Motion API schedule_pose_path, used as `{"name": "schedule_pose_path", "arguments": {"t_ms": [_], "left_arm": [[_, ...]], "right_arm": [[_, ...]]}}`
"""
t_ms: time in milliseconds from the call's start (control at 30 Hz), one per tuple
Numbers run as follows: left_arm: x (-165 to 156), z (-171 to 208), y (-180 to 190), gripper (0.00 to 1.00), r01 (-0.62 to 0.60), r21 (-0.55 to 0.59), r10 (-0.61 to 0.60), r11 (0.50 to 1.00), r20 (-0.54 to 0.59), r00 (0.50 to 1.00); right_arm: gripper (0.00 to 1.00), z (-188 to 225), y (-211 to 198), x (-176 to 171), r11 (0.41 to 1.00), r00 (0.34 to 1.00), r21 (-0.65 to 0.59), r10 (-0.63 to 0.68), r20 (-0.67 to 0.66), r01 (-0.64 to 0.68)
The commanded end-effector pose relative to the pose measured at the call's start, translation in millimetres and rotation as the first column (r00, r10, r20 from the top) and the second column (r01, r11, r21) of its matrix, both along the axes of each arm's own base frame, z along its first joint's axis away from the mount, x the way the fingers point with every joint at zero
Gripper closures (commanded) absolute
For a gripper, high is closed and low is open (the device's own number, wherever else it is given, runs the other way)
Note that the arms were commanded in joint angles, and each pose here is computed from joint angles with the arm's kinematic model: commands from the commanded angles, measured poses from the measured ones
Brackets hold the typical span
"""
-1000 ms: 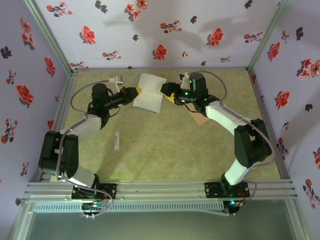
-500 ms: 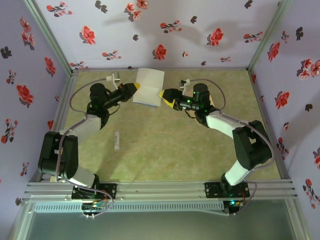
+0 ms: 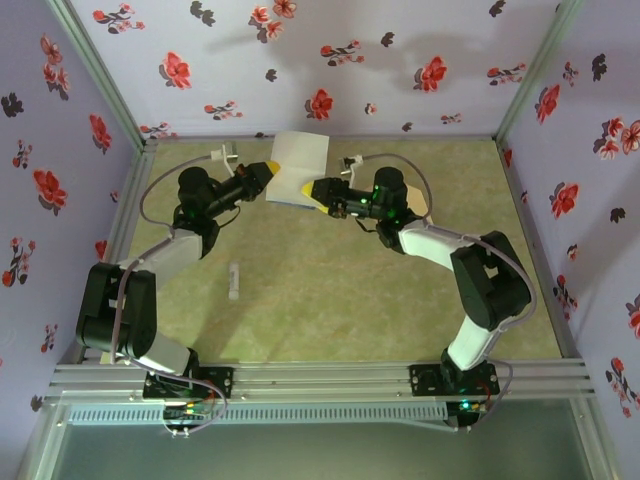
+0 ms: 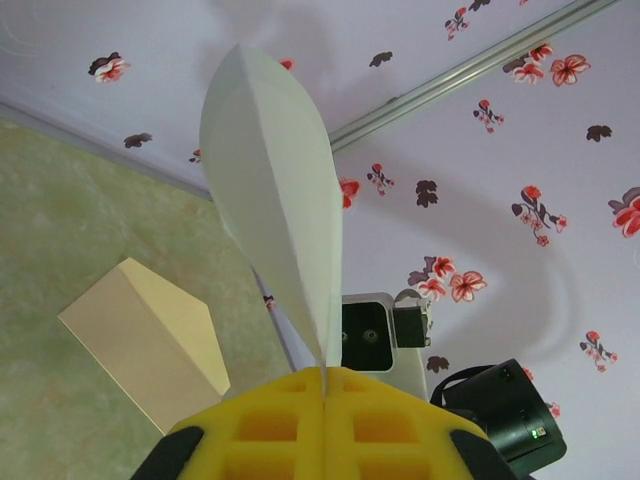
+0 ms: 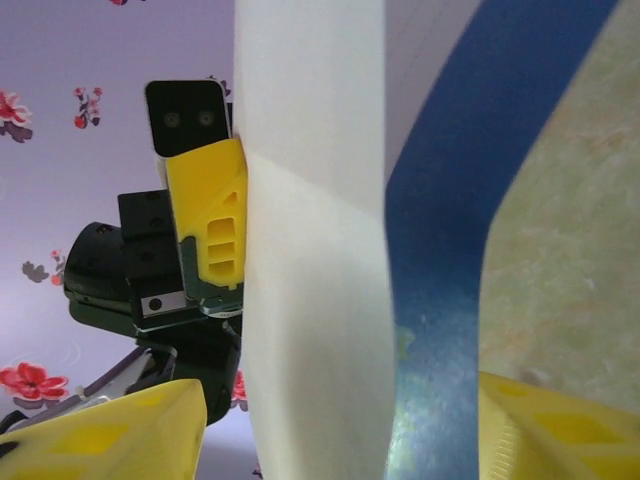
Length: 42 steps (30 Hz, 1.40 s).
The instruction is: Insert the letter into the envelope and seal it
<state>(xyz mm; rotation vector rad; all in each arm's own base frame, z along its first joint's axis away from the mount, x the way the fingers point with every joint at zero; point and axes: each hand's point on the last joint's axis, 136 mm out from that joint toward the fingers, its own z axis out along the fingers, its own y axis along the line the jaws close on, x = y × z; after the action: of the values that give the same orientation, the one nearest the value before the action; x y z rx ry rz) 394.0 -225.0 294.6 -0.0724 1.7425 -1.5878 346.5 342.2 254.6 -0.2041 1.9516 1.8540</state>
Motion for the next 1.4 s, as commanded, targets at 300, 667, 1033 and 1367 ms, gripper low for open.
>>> {"name": "schedule_pose_path", "arguments": {"t_ms": [300,667,1033,1367], "left_arm": [[-4,18,-2,1.0,0.015,-0.019,-0.014,1.0,0.06,0.998],[-6,31,-4,1.0,0.047,-0.045,-0.044,0.998,0.066,0.997],[-6,27,-6,1.0,0.056,-0.031,-0.054,0.998,0.058,0.997],[-2,28,-6,1.0,0.055,-0.027,-0.054,0.998,0.063,0.997]], "right_arm": [[0.6,25,2,-4,0.996,0.996,0.07,0.041,0.082,-0.047],[0.49,26,-18,8,0.998,0.997,0.067,0.002,0.082,-0.007],[0.49,33,-11,6,0.996,0.995,0.059,0.058,0.086,-0.063],[0.6,27,-5,-2,0.994,0.993,0.06,0.089,0.073,-0.094]]}}
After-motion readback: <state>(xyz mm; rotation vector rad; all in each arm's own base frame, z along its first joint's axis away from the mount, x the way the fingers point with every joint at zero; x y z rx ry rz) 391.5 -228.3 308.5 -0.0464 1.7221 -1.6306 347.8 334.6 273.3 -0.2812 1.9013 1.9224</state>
